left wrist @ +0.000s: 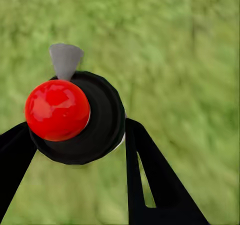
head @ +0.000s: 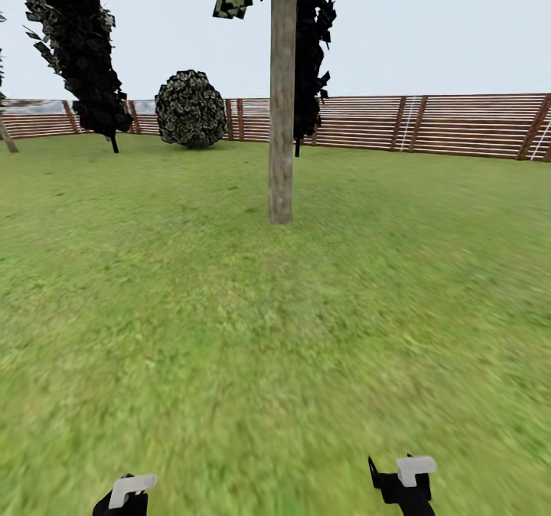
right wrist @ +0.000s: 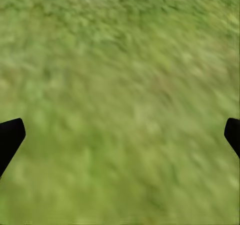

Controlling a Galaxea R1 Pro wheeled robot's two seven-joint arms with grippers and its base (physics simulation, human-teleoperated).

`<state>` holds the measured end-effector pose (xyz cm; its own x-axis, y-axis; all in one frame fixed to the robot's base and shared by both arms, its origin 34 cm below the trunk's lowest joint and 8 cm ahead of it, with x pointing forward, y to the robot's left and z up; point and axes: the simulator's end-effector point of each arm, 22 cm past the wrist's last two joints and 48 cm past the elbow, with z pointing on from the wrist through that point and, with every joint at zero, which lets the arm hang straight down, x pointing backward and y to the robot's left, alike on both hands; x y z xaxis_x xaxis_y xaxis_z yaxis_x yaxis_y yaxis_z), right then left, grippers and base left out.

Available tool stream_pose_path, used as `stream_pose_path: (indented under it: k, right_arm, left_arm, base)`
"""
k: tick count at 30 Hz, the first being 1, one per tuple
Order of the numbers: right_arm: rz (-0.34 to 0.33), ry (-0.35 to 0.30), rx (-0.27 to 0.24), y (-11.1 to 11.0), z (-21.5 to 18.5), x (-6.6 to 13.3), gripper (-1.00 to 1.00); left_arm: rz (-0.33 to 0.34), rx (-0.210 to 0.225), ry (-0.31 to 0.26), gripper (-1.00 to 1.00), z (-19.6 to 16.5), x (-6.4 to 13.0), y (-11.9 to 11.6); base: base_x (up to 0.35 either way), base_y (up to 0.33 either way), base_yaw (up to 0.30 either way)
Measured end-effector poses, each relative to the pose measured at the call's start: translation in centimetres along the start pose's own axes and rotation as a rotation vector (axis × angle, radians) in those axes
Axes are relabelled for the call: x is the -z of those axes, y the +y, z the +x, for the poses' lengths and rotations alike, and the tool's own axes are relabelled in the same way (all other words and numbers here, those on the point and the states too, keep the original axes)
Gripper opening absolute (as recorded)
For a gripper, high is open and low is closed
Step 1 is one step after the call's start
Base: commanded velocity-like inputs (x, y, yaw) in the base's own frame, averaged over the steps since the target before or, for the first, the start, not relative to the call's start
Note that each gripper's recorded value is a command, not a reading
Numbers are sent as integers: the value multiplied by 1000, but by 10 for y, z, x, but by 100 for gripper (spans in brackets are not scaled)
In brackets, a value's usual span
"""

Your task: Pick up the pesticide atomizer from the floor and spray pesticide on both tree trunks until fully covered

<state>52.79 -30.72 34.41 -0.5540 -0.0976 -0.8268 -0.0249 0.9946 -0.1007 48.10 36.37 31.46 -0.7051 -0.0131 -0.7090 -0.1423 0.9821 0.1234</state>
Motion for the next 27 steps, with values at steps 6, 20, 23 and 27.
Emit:
stream_pose_path:
  k: [6,20,23,27]
  right_arm:
    - [0,0,0,0,0,0,100]
    - [0,0,0,0,0,0,100]
    - [0,0,0,0,0,0,100]
    - [1,0,0,0,0,0,100]
  left_arm:
    - [0,0,-1,-100,0,0,0]
    - [-1,0,-1,-100,-1,0,0]
    - [0,0,-1,-100,-1,0,0]
    - [0,0,0,-100,0,0,0]
  base:
    - [337,0,0]
    - [337,0,0]
    - [337,0,0]
    - [337,0,0]
